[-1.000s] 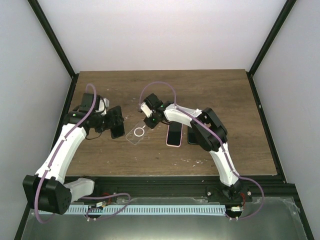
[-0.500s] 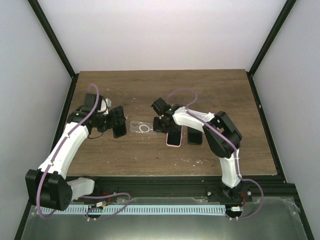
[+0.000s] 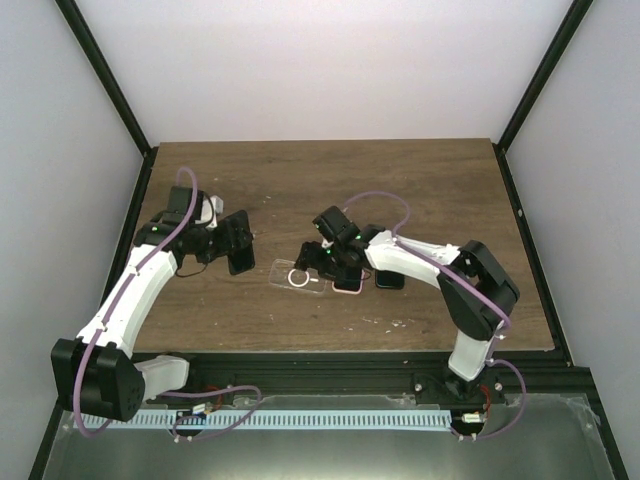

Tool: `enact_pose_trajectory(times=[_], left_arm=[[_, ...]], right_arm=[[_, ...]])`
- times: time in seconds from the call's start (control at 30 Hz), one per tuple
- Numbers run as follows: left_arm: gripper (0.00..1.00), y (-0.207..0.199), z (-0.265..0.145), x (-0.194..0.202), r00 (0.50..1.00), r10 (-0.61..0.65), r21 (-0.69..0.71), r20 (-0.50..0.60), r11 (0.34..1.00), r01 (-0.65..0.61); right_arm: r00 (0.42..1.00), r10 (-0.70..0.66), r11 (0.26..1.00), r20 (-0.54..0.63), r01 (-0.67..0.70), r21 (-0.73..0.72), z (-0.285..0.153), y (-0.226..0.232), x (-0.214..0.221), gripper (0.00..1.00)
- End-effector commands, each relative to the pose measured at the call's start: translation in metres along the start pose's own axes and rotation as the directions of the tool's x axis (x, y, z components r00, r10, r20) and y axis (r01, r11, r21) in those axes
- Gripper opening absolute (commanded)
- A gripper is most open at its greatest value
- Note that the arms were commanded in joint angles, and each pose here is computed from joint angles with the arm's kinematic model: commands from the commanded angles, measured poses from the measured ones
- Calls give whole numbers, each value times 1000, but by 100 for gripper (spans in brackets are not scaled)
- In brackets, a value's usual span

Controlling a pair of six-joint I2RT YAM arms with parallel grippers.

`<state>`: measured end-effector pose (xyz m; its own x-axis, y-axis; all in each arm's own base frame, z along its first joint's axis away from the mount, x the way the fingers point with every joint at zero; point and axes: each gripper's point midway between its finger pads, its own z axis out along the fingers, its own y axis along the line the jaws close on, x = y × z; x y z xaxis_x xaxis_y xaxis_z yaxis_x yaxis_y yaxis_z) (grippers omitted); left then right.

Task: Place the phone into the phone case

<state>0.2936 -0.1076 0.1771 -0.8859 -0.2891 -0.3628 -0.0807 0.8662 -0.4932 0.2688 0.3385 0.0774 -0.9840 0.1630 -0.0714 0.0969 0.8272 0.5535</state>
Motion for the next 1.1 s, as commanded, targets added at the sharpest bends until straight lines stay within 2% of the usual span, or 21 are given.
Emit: enact_pose_trajectory(times=[0.0,0.03,0.1,0.2,0.3,0.47,0.57,0.77,1.07], left_arm=[[34,-13,-2,-4,1000,0,72,18,997,-1],[34,-13,0,-2,1000,-4,81,7,997,3],[34,-12,2,0,1000,-12,82,-2,997,12],[34,-9,3,3,1000,-21,78,-4,997,21],[34,-7,6,6,1000,-25,78,-8,997,26],[34,-1,11,13,999,-31,65,-30,997,33],[34,-1,13,15,999,-31,67,-37,997,34],[34,-1,13,15,999,-32,70,-34,997,35],[34,-1,16,15,999,-31,73,-38,997,33]], right_arm=[[855,-496,847,154,515,-129,-17,54,-24,76],[793,-587,793,165,604,-78,-15,52,-31,76],[717,-681,728,150,685,34,-5,42,-45,73],[621,-778,629,95,772,95,13,33,-55,65],[566,-822,569,60,812,132,24,28,-62,58],[510,-860,507,19,850,145,42,18,-64,58],[512,-859,506,-16,853,129,52,11,-60,52],[561,-826,550,-47,822,146,55,0,-57,29],[734,-679,722,-23,672,165,41,-6,-50,8]])
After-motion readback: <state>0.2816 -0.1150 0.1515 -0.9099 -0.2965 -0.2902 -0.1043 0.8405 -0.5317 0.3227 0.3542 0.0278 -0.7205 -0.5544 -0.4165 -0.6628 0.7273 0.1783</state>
